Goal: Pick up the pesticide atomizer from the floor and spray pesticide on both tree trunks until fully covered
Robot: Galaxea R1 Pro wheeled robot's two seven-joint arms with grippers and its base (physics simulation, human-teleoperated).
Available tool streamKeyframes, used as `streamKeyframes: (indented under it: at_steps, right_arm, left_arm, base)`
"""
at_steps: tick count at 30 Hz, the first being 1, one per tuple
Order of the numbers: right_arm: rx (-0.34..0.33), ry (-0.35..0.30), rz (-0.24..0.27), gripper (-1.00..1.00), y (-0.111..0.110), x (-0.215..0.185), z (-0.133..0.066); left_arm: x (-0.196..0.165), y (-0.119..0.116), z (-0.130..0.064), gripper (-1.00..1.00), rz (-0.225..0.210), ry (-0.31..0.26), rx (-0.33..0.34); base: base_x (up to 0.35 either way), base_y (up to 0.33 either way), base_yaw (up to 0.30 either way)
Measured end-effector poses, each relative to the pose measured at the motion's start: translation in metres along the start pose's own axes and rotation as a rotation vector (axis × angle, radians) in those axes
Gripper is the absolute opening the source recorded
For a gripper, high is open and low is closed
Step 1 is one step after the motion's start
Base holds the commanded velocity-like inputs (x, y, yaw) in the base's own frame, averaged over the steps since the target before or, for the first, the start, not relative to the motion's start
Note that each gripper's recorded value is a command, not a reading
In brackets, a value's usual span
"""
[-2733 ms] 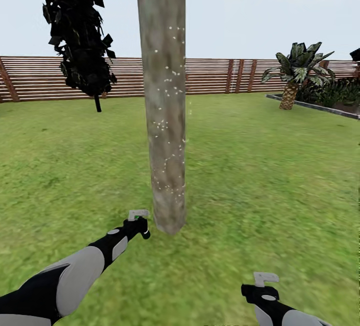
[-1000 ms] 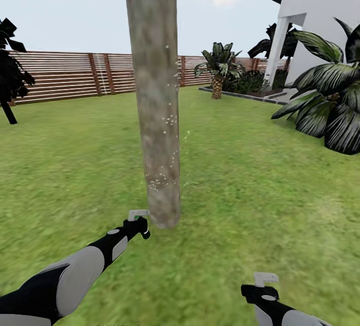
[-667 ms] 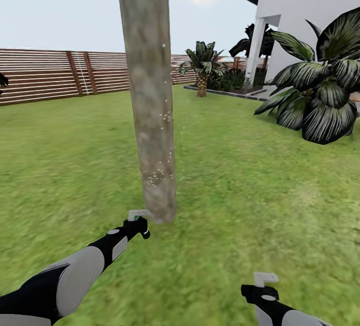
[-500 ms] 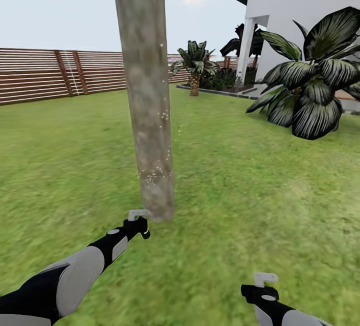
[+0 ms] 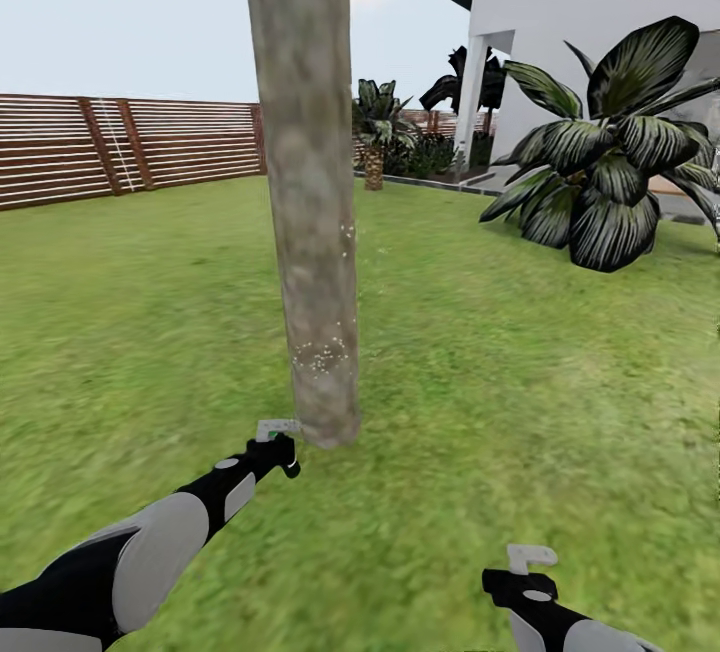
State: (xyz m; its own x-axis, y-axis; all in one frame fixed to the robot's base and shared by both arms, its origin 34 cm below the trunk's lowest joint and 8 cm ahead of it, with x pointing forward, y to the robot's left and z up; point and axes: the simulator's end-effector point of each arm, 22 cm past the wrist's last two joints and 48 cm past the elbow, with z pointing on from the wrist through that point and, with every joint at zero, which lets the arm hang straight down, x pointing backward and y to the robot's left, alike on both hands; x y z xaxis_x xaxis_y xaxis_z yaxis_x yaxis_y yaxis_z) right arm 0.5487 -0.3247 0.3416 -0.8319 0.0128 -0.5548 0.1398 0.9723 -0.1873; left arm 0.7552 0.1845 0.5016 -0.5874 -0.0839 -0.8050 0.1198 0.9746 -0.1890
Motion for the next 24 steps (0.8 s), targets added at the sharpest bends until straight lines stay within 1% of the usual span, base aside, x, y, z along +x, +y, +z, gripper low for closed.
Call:
streamKeyframes:
  at_steps: [4,6,8,9,10,11,12,13,14,15,16,17,21,23,24]
  right_arm:
    - [0.001,-0.001,0.000,1.00,0.000,0.000,0.000]
    - [0.001,-0.002,0.000,1.00,0.000,-0.001,0.000]
    - [0.001,-0.002,0.000,1.00,0.000,-0.001,0.000]
    - [0.001,-0.002,0.000,1.00,0.000,-0.001,0.000]
    - [0.001,-0.002,0.000,1.00,0.000,-0.001,0.000]
    - [0.001,-0.002,0.000,1.00,0.000,-0.001,0.000]
    - [0.002,-0.001,0.000,1.00,-0.001,-0.001,0.000]
    - [0.003,-0.002,0.000,1.00,-0.001,-0.001,0.000]
    - [0.003,-0.002,0.000,1.00,-0.001,-0.001,0.000]
    - [0.003,-0.002,0.000,1.00,-0.002,-0.001,0.000]
    - [0.004,-0.002,0.000,1.00,-0.002,-0.001,0.000]
    - [0.004,-0.002,0.000,1.00,-0.002,-0.001,0.000]
    - [0.004,-0.002,0.000,1.00,-0.002,-0.001,0.000]
    - [0.004,-0.002,0.000,1.00,-0.002,-0.001,0.000]
    - [0.004,-0.002,0.000,1.00,-0.002,-0.001,0.000]
  left_arm:
    - [0.000,-0.002,0.000,-1.00,0.000,-0.002,0.003]
    - [0.000,-0.007,0.001,-1.00,-0.002,-0.001,0.010]
    - [-0.006,-0.026,0.003,-1.00,0.002,-0.009,0.035]
    - [-0.015,-0.040,0.006,-1.00,0.000,-0.018,0.051]
    - [-0.028,-0.048,0.007,-1.00,-0.006,-0.010,0.056]
    - [-0.036,-0.050,0.008,-1.00,-0.006,0.002,0.054]
    - [-0.053,-0.049,0.006,-1.00,-0.016,0.056,0.041]
    - [-0.077,-0.044,0.001,-1.00,-0.025,0.060,0.026]
    - [-0.092,-0.041,-0.003,-1.00,-0.028,0.062,0.016]
    - [-0.109,-0.038,-0.008,-1.00,-0.030,0.051,0.008]
    - [-0.116,-0.037,-0.010,-1.00,-0.030,0.044,0.004]
    - [-0.133,-0.034,-0.017,-1.00,-0.034,0.039,-0.006]
    - [-0.163,-0.026,-0.037,-1.00,-0.055,0.067,-0.028]
    - [-0.204,-0.031,-0.048,-1.00,-0.061,0.061,-0.021]
    - [-0.213,-0.031,-0.050,-1.00,-0.058,0.060,-0.022]
  base:
    - [0.005,0.090,-0.116]
    - [0.001,0.029,-0.037]
    - [0.001,0.010,-0.013]
    - [0.000,0.005,-0.007]
    - [0.000,0.004,-0.005]
    - [0.000,0.002,-0.003]
    - [0.000,0.001,-0.002]
    - [0.000,0.001,-0.001]
    - [0.000,0.000,0.000]
    - [0.000,0.000,0.000]
    - [0.000,0.000,0.000]
    - [0.000,0.000,0.000]
    - [0.000,0.000,0.000]
    - [0.000,0.000,0.000]
    - [0.000,0.000,0.000]
